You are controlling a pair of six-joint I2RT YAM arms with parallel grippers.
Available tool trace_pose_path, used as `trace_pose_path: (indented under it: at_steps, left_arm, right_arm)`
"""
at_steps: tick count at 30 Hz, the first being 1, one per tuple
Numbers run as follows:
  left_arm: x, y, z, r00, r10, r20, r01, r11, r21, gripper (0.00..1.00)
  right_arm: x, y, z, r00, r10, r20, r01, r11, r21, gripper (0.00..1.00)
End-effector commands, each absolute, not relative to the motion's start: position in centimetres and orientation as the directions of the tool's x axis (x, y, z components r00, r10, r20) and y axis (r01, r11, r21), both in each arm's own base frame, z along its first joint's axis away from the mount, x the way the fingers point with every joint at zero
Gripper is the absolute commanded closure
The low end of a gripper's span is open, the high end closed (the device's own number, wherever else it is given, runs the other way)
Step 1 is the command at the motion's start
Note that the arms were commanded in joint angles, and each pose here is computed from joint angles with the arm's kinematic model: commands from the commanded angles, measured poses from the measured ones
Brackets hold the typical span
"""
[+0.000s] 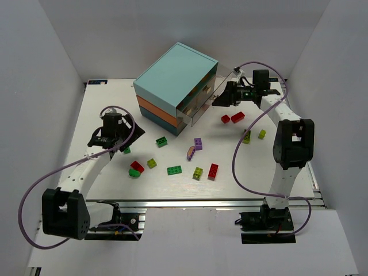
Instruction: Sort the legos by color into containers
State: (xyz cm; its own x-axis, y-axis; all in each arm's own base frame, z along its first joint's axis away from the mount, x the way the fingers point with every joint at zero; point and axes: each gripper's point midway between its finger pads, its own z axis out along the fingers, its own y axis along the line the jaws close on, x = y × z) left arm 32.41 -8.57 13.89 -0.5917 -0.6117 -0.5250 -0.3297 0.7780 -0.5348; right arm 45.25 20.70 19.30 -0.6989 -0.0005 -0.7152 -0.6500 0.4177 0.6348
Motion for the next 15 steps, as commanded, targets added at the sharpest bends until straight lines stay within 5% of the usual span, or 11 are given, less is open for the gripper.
trace_pose_path:
  at_steps: [1, 8, 15]
  left_arm:
    - [33.7, -7.0, 14.2, -0.525, -0.664, -0.532, -0.426, 0.746, -0.511, 0.11]
    - [34.6, -4.6, 11.5, -0.505, -0.694, -0.513, -0.606, 0.708, -0.363, 0.11]
    - [33.5, -2.0, 8.1, -0.723, -0.476, -0.5, -0.54, 0.842, -0.022, 0.1]
  right_arm:
    - [44.1, 19.9, 21.3, -0.624, -0.046, -0.78, -0.724, 0.408, 0.556, 0.17]
    - [41.2, 17.8, 20.0, -0.567, -0.151, -0.81, -0.774, 0.434, 0.461, 0.16]
    - [37.3, 15.1, 18.1, -0.433, -0.307, -0.848, -0.882, 0.341, 0.327, 0.12]
